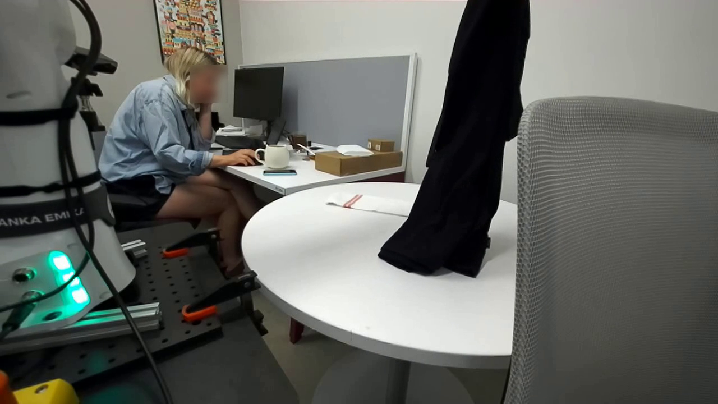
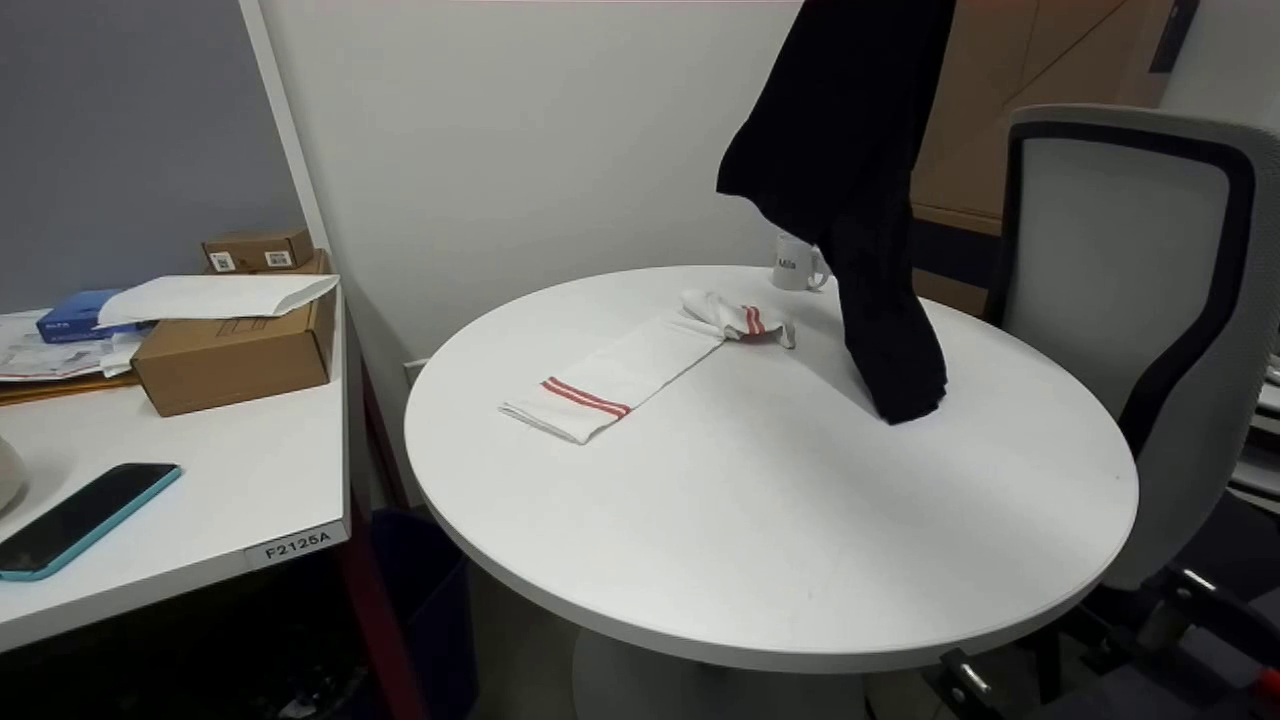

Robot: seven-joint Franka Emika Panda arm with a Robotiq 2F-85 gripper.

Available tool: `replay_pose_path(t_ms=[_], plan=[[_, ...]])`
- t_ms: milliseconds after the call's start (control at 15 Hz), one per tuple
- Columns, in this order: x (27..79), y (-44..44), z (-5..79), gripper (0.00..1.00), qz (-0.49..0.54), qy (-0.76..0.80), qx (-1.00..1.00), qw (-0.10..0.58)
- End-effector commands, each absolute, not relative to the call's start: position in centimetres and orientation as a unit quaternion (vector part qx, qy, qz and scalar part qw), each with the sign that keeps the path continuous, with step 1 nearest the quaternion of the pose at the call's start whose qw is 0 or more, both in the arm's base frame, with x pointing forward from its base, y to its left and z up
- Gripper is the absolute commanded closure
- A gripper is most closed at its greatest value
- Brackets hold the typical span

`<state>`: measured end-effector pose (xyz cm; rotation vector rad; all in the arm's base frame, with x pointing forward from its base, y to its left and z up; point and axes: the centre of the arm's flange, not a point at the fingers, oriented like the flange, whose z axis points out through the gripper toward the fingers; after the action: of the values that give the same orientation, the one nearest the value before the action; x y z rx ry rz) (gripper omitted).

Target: Put the shirt on the table, unfold the white cloth then unfold the shirt.

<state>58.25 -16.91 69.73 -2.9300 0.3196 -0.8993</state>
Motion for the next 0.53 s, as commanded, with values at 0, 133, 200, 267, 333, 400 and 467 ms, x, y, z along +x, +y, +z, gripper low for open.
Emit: replay_pose_path(t_ms=[0,133,200,267,333,400,467], plan=[[61.7,-18.8,73.7,0.99,-0.307,0.119,-0.944,0.017],[63.2,-19.9,75.1,0.99,-0.317,0.137,-0.938,0.014],[64.0,-20.5,75.8,0.99,-0.321,0.149,-0.935,0.01],[64.6,-21.1,76.4,0.99,-0.324,0.159,-0.932,0.01],[65.1,-21.6,76.9,0.99,-0.327,0.17,-0.929,0.01],[65.6,-22.3,77.5,0.99,-0.33,0.18,-0.927,0.011],[65.8,-22.8,78.3,0.99,-0.335,0.185,-0.924,0.013]])
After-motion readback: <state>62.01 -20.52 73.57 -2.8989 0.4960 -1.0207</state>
